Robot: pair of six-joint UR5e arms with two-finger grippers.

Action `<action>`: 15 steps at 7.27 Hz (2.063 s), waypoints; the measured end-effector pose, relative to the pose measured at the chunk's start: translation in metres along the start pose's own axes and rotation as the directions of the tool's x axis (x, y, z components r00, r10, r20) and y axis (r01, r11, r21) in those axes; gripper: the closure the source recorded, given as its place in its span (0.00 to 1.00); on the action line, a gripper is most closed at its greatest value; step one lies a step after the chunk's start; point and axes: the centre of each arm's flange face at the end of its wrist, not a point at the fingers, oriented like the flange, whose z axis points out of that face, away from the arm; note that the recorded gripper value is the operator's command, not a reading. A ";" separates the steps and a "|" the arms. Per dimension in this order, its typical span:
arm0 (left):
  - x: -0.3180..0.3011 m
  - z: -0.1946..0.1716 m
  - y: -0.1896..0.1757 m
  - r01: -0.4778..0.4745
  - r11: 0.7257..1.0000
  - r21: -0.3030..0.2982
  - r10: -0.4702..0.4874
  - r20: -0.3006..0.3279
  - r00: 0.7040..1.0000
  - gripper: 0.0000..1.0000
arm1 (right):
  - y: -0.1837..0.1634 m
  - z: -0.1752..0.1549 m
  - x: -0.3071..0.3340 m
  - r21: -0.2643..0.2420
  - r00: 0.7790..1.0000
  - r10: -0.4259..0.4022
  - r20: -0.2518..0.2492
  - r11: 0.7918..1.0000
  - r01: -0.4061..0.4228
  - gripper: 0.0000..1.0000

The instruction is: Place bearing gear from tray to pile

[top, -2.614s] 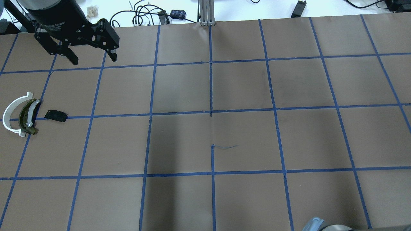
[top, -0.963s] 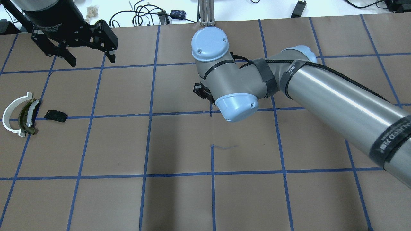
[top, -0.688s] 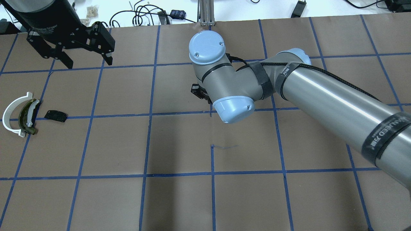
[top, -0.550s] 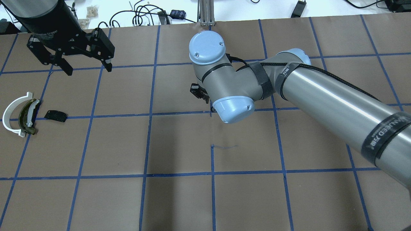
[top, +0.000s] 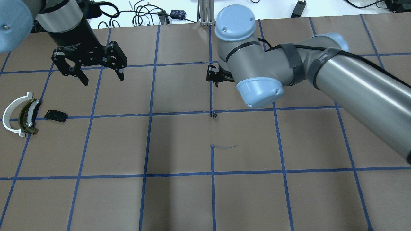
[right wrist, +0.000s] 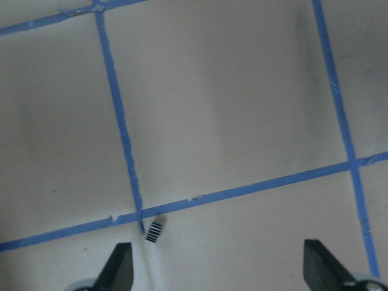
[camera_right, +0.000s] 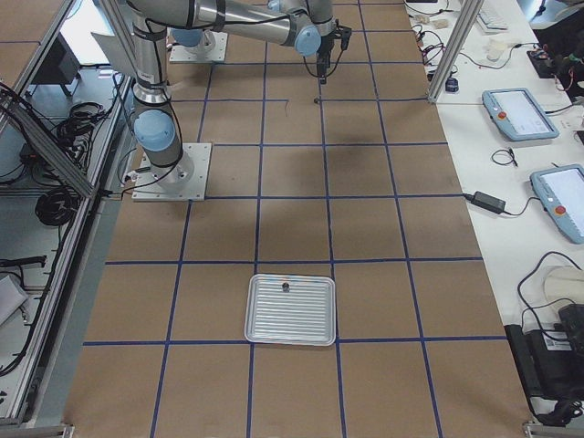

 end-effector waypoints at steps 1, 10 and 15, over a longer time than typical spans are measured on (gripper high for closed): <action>0.014 0.026 -0.011 0.029 0.999 0.018 -0.029 -0.028 0.999 0.00 | -0.011 -0.019 0.038 -0.028 0.999 -0.045 -0.018 0.999 0.045 0.01; 0.273 0.253 0.008 -0.358 0.914 0.191 0.368 -0.018 0.930 0.00 | -0.054 -0.048 0.497 -0.175 0.767 -0.635 0.094 0.748 0.641 0.06; 0.284 0.296 0.016 -0.479 0.862 0.167 0.469 0.101 0.878 0.15 | -0.011 0.083 0.722 -0.096 0.492 -0.850 0.187 0.483 0.870 0.19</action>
